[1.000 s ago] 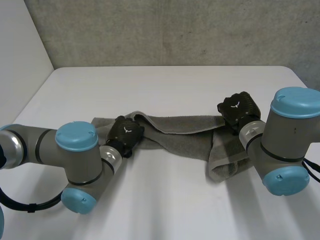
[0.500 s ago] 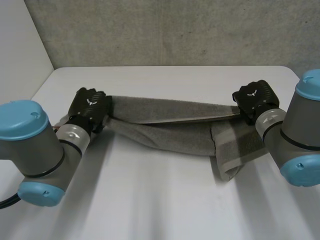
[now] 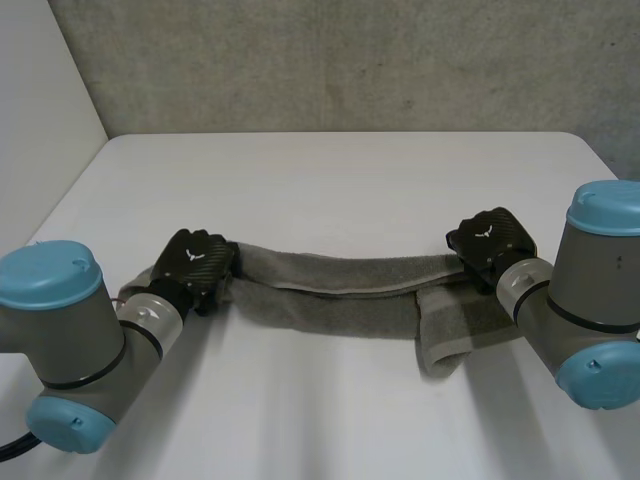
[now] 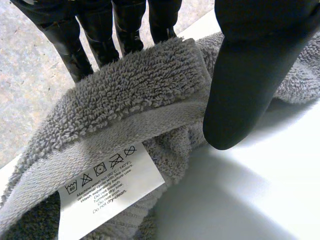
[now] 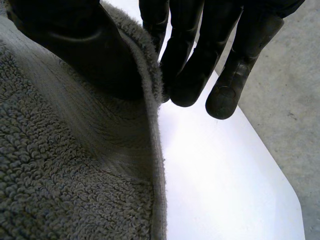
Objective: Fold the towel.
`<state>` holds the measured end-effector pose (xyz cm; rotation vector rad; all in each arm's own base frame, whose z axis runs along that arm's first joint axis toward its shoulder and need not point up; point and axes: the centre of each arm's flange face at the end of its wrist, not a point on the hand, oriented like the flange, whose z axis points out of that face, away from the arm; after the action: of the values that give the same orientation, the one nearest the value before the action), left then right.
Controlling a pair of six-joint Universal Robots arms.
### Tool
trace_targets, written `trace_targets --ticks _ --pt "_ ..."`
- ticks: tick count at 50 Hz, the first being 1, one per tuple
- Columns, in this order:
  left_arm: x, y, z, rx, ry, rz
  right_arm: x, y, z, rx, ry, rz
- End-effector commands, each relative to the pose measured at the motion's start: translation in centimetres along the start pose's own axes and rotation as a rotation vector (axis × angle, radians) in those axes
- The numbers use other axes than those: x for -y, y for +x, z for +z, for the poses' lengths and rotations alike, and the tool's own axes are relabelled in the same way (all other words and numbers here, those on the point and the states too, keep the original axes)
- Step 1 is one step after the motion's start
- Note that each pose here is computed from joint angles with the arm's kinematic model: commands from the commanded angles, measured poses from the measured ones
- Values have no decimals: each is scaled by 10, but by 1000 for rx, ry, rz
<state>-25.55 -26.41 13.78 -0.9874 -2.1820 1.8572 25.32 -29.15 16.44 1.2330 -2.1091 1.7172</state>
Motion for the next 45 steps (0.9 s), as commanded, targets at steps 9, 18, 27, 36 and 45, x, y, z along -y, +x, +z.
trace_targets --ticks 9,18,27,36,45 --pt "7 -13 -4 42 14 -7 -4 -2 2 5 -11 0" --pt "18 -28 -11 87 50 -14 -4 -3 2 6 -12 -1" --pt "16 -33 -10 101 47 -22 -9 -7 5 16 -25 -5" --pt "17 -38 -9 126 59 -19 -4 -1 4 -7 -16 -15" --pt "96 -77 -47 273 306 16 64 59 -41 -174 163 -21"
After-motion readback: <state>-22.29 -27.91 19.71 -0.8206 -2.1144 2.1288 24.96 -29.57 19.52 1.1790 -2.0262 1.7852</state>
